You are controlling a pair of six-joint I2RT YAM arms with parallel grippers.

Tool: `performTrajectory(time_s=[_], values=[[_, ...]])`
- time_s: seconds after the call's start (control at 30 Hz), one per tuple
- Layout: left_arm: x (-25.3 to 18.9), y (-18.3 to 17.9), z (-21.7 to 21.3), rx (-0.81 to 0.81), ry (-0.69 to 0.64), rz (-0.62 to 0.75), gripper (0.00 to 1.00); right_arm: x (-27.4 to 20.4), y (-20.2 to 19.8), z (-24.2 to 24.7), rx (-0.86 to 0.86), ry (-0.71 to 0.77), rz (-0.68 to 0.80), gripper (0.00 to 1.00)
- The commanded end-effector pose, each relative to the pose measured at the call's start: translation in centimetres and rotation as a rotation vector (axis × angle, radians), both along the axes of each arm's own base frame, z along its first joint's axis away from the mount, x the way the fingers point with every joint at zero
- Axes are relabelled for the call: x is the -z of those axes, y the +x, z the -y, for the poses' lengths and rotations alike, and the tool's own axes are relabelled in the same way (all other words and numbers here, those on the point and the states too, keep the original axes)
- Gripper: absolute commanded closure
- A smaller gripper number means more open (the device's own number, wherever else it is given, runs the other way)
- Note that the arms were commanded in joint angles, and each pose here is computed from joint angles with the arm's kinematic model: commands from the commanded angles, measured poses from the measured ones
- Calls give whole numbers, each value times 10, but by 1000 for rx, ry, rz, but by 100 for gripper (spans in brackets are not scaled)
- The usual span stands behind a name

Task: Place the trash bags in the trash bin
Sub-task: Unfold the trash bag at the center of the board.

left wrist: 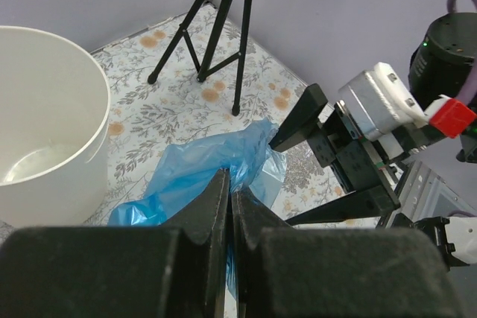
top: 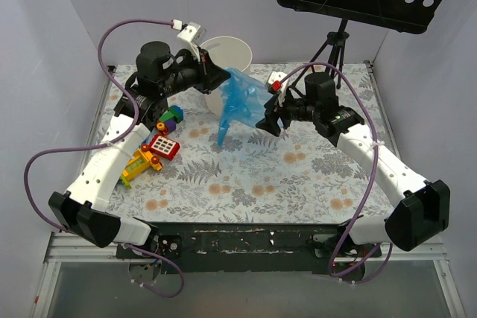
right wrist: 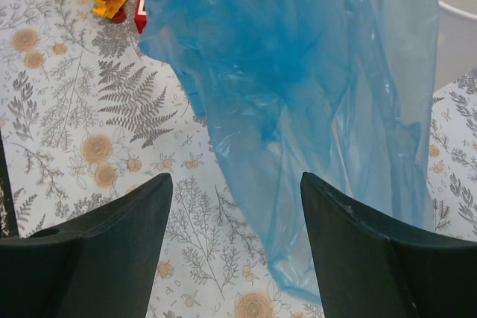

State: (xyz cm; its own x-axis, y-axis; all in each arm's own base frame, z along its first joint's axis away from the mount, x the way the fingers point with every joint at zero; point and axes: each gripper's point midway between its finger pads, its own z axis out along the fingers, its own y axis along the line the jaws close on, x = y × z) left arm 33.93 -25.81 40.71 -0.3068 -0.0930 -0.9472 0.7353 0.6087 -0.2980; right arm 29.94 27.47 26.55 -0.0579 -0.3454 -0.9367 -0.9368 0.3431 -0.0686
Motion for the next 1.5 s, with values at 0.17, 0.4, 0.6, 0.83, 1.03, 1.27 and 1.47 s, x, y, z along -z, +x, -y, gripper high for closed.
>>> performTrajectory(time_s=[0.17,0.4,0.6,0.83,1.03,1.27,1.47], values=[[-26,-17,3,92,21,72,100,-14,19,-11,41,86,60,21],[-34,-22,6,135,34,89,100,-17,25,-21,23,156,63,21],[-40,-23,4,133,49,103,100,-23,31,-32,10,233,52,26],[-36,-16,0,94,73,116,100,-43,31,-47,-45,344,43,58],[-30,-6,-6,37,85,125,100,-40,22,-45,-74,315,46,99],[8,27,-24,-145,143,93,100,-40,-23,-13,-139,168,165,99],[31,40,-33,-177,173,108,100,-26,-66,23,-193,10,247,99]])
